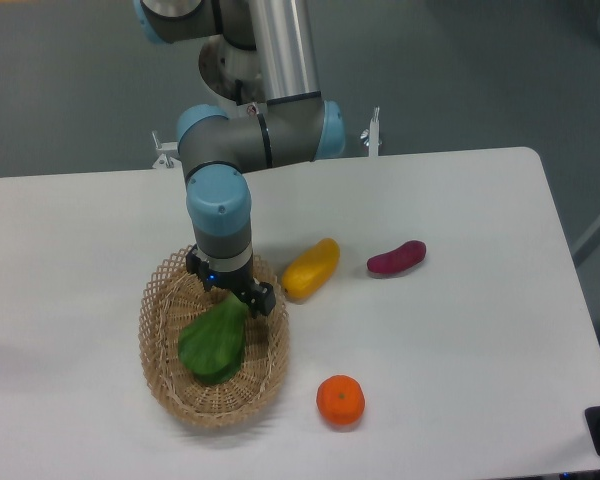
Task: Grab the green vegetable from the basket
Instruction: 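Lower the gripper onto the bok choy stem and close it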
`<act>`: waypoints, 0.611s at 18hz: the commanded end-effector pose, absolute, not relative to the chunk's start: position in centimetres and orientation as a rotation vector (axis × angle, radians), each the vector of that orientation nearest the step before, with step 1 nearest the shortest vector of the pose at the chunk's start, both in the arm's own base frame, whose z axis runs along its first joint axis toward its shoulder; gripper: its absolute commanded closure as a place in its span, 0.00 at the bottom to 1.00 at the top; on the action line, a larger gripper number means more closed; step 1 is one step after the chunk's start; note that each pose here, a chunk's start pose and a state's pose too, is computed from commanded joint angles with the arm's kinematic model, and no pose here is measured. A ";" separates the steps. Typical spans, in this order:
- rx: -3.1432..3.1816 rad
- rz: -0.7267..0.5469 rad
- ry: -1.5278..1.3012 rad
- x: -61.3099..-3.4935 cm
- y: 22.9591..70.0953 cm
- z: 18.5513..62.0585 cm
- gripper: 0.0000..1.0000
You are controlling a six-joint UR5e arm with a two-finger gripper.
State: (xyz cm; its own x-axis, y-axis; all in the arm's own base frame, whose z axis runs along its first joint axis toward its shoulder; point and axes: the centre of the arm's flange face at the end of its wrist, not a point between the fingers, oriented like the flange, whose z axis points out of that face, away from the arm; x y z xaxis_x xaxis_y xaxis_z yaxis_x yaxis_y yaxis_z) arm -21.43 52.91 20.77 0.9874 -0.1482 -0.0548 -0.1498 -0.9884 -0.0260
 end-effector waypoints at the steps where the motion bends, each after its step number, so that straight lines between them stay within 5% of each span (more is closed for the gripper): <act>1: -3.103 0.082 0.242 -21.3 53.0 20.7 0.25; 11: -3.095 0.091 0.251 -21.3 53.2 21.1 0.57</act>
